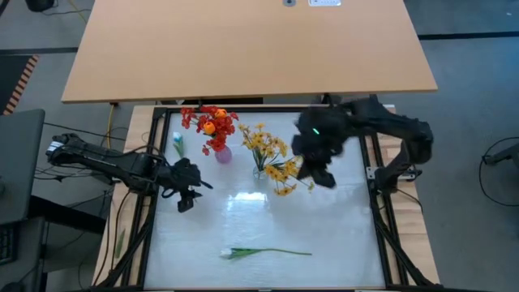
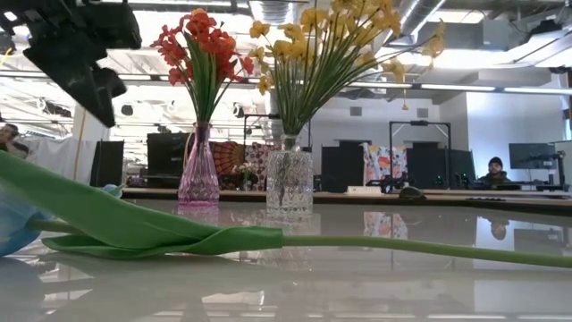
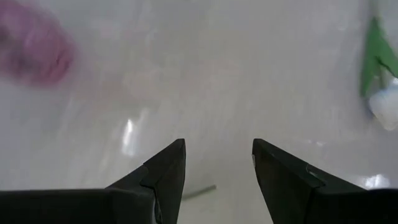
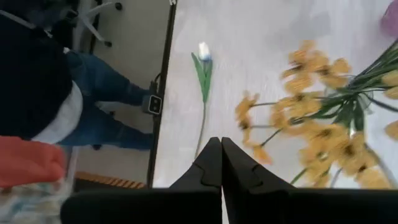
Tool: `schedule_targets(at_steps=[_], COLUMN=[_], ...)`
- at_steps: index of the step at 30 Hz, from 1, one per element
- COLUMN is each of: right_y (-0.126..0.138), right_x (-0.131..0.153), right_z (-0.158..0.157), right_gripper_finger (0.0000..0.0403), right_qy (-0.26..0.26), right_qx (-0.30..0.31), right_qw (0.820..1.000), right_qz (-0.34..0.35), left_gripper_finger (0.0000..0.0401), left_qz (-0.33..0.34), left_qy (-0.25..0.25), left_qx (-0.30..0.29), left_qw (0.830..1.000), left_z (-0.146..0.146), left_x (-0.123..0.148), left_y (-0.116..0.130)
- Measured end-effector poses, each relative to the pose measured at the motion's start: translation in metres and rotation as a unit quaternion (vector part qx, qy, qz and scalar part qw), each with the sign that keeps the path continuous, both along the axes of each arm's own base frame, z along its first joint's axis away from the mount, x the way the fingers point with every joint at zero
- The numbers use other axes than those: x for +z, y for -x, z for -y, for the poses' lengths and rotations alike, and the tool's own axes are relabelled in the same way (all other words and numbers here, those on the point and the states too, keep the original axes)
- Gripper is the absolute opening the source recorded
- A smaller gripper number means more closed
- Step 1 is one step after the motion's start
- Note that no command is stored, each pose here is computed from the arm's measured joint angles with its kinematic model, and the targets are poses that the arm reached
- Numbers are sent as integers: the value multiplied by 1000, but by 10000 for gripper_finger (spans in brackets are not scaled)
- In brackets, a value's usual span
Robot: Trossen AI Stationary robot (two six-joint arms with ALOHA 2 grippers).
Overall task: Sort flowers into vase by color
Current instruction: Put the top white tulip into the transparent vase
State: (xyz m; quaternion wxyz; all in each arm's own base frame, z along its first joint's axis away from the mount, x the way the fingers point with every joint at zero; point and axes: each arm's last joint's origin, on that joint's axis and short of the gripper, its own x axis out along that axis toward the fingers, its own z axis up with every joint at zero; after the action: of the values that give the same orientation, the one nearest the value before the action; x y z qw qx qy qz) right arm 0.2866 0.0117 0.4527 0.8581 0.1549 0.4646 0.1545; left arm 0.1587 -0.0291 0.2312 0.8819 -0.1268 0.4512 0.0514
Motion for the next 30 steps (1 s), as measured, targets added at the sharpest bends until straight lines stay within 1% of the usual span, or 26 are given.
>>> schedule_targets(at_steps=[1, 3, 6, 8, 10, 12, 13, 14, 17, 19, 22, 24, 25, 28, 30], right_y=[6, 17, 31, 38, 42, 42, 42, 42, 38, 36, 37, 37, 36, 35, 34], right_x=[4, 10, 13, 11, 5, -2, -6, -10, -25, -36, -47, -53, -55, -57, -56], right_z=[-9, -28, -57, -74, -87, -95, -98, -100, -107, -110, -113, -113, -113, -113, -111], right_gripper_finger=[23, 23, 24, 25, 25, 24, 24, 24, 25, 25, 25, 26, 26, 26, 26], right_qy=[12, 41, 89, 113, 120, 107, 100, 94, 83, 79, 77, 80, 83, 88, 91], right_qx=[-2, -15, -24, -25, -33, -43, -47, -51, -59, -61, -65, -66, -65, -61, -61], right_qw=[1000, 999, 995, 992, 991, 992, 992, 992, 993, 994, 994, 994, 994, 994, 994], right_qz=[4, 12, 33, 47, 53, 59, 60, 61, 59, 50, 29, 22, 18, 19, 21], left_gripper_finger=[174, 174, 174, 174, 174, 174, 174, 174, 174, 174, 174, 174, 174, 174, 174], left_qz=[-10, -28, -55, -80, -108, -125, -129, -130, -128, -127, -141, -137, -133, -116, -95], left_qy=[7, 27, 60, 86, 106, 118, 125, 132, 157, 164, 140, 131, 130, 133, 139], left_qx=[22, 89, 192, 266, 345, 405, 426, 439, 448, 464, 519, 544, 550, 552, 558], left_qw=[1000, 995, 978, 957, 926, 898, 887, 879, 871, 861, 831, 817, 815, 815, 813], left_z=[-1, -3, -8, -13, -18, -22, -24, -25, -28, -30, -36, -38, -39, -40, -41], left_x=[-1, -3, -7, -11, -16, -21, -25, -29, -48, -60, -77, -85, -88, -96, -97], left_y=[2, 5, 9, 12, 14, 13, 12, 11, 6, 6, 15, 19, 19, 21, 18])
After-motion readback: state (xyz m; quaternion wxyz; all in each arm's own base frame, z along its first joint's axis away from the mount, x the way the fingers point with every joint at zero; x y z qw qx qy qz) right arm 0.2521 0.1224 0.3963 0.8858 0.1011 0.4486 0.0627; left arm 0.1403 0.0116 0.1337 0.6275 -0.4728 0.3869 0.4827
